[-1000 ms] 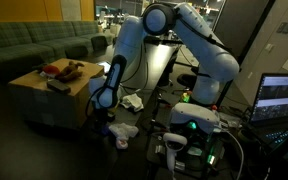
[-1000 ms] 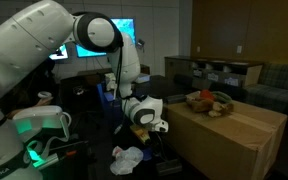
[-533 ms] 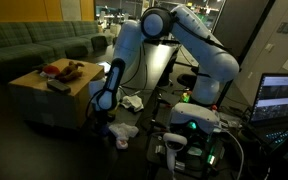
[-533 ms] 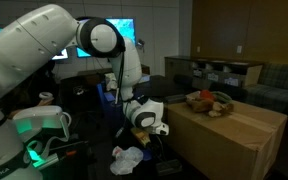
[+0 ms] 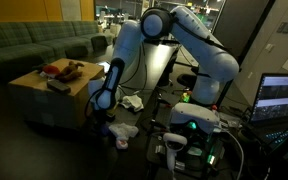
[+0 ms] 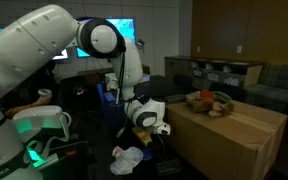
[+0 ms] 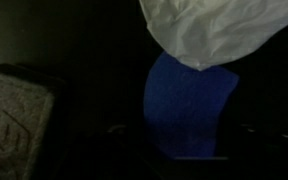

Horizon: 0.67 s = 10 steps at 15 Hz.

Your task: Pick up all the object from the box and put them on the table, then pick up all the objects from the table and put them on the box

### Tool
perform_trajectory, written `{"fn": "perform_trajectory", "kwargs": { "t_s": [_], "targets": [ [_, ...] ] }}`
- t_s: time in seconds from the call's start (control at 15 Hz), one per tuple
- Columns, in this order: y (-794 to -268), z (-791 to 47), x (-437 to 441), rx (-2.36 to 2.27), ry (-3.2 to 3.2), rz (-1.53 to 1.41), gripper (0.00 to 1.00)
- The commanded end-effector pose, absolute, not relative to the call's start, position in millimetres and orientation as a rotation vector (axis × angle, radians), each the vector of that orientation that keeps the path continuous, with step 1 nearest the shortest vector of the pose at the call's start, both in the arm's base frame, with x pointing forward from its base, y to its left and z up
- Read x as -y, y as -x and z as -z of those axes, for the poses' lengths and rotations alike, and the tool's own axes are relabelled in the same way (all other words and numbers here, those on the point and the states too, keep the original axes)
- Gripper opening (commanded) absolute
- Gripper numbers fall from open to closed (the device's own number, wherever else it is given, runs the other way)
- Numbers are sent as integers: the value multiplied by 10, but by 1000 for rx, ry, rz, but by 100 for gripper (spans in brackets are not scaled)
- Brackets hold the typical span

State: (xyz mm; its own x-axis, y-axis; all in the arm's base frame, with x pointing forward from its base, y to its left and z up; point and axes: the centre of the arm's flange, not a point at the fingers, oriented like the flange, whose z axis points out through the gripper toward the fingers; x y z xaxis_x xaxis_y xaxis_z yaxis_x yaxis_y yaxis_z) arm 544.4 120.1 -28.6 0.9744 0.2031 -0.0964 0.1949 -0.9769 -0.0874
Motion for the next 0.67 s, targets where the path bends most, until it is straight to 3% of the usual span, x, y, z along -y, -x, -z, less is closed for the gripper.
{"fn": "perform_trajectory", "kwargs": {
  "t_s": [0.0,0.53,0.6],
  "targets": [
    [-5494,195,-1195,303,3033,-174,42],
    [-5462,-359,-1262,313,3053,-146,13],
    [-5494,-456,-1282,311,3056,-122,5]
  ]
}}
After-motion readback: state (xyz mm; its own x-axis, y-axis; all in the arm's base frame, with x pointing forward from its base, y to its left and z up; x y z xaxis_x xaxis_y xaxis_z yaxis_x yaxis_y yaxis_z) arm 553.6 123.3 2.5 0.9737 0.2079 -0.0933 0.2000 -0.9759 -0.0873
